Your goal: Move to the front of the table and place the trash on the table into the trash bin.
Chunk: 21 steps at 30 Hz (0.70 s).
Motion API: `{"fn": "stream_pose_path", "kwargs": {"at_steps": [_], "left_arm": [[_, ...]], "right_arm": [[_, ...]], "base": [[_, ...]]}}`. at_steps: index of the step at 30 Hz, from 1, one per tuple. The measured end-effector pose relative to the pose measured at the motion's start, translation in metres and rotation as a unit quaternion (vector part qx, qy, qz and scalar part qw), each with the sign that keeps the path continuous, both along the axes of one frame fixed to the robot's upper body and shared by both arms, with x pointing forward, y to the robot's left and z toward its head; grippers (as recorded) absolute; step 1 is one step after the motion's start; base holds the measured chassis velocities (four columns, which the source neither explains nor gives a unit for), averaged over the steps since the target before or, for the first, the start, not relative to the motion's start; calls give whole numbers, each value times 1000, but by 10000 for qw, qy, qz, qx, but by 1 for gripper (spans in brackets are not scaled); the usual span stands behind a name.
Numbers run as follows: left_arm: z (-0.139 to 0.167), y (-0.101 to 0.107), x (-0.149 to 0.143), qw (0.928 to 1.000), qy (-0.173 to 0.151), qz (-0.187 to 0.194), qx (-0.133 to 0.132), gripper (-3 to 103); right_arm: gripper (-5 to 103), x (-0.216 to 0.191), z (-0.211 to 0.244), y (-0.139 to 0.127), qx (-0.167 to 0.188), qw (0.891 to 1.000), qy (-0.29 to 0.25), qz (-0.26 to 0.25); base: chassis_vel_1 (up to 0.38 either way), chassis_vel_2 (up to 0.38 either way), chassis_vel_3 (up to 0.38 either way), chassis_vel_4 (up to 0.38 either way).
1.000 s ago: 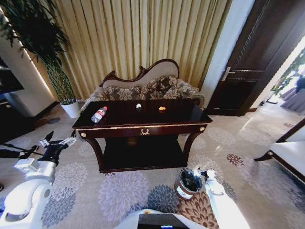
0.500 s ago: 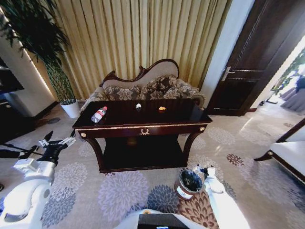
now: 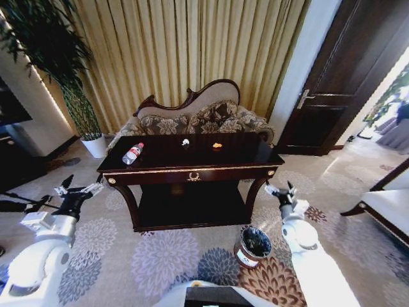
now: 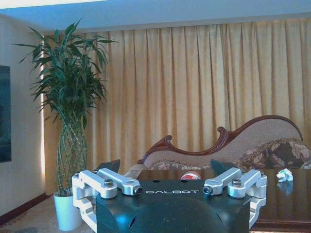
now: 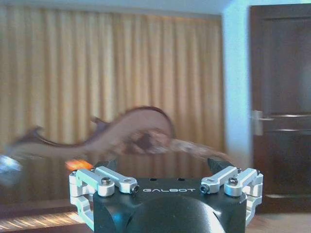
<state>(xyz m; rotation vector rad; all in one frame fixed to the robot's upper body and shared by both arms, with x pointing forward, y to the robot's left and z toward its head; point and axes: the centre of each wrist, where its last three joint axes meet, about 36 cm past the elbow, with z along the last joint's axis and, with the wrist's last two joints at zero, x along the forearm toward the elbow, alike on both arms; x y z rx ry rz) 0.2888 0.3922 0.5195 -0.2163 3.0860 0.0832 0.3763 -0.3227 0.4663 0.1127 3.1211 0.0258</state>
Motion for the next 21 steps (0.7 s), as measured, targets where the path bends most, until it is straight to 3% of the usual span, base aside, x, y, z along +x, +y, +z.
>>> {"fn": "stream_pose_path", "kwargs": {"at_steps": [7,21], "left_arm": [[1,7,-4,10000,-3,82,7,100],[3,13,-1,10000,6,76,31,100]], "right_arm": [[100,-5,34,19,-55,9991,33,417],[100,-5,32,22,15,9984,270,491]], "base": [[0,0,0,0],[-2,3,2,-4]]}}
